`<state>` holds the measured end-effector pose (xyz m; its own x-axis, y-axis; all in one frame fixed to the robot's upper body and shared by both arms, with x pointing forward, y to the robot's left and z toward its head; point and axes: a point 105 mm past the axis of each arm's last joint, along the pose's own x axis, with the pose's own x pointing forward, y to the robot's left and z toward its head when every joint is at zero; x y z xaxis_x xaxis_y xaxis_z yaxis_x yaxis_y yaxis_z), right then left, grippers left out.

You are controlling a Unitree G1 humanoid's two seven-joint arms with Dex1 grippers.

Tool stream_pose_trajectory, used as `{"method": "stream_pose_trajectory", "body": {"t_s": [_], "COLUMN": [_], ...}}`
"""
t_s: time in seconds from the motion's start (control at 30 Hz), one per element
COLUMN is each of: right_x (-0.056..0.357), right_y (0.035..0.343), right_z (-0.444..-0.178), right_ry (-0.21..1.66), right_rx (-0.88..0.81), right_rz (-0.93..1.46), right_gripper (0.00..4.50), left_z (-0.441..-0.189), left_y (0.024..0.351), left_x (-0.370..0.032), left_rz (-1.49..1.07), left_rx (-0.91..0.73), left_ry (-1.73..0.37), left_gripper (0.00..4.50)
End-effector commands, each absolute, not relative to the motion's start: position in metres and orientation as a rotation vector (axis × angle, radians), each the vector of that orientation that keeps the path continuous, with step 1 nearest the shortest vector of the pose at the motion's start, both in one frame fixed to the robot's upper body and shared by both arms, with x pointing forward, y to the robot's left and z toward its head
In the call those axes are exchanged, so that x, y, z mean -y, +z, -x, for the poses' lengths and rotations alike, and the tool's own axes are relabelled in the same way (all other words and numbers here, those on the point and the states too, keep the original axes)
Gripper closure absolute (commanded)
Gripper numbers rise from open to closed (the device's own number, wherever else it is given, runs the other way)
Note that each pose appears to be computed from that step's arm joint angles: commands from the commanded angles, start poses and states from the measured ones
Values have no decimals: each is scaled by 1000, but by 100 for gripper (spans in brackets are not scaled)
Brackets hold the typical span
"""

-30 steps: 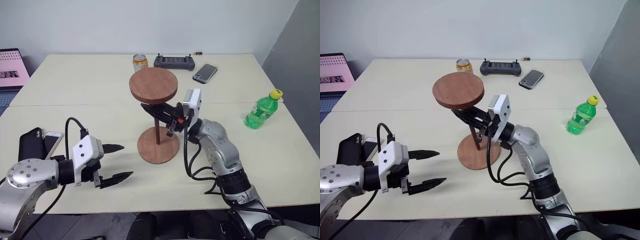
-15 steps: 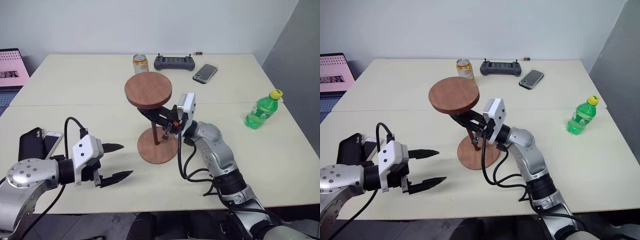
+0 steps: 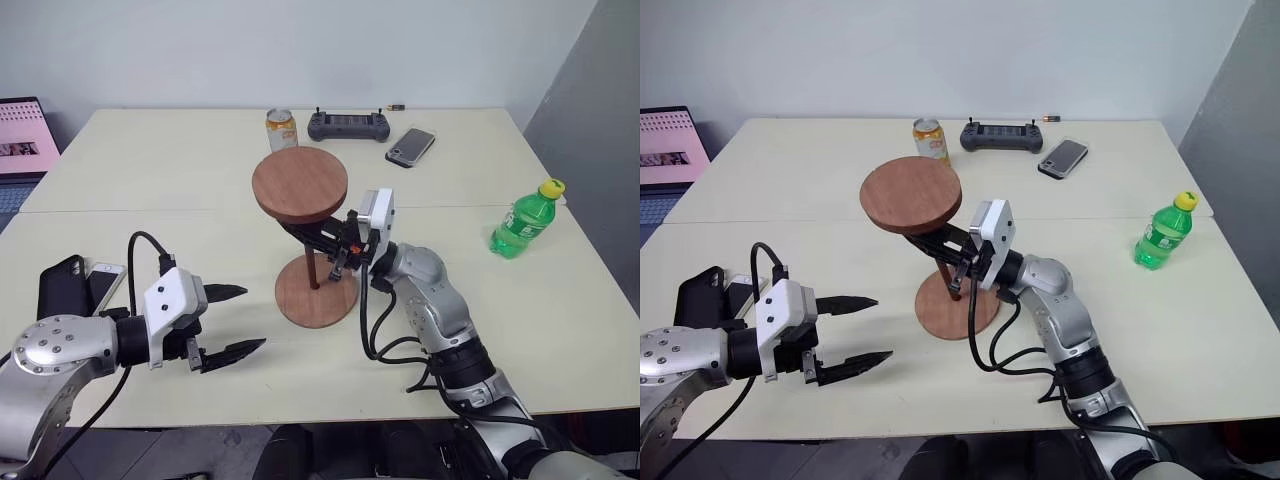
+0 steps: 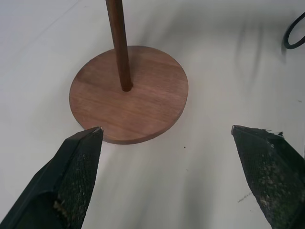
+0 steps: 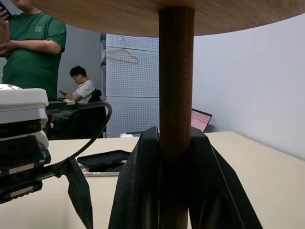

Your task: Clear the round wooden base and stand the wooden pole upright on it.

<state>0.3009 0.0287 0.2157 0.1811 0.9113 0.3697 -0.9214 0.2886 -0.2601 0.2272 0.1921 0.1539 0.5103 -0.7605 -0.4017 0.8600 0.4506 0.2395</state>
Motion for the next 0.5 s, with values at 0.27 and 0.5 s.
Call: {"method": "stream_pose_trajectory", "body": {"t_s": [0.27,0.5], "right_x": [-25,-25], "right_y": [210,207], "right_z": [-302,-303], "right_ry": [1288,1287], "right_rx": [483,472], "right_rz": [2,17], "right_gripper": [424,424], "left_z": [-226,-226], "left_y": [156,155], "left_x": [-191,-190], "left_rz": [-461,-459], "left_rx": [-228,-225], "left_ry": [-1032,-1034], "left_gripper": [0,0]}}
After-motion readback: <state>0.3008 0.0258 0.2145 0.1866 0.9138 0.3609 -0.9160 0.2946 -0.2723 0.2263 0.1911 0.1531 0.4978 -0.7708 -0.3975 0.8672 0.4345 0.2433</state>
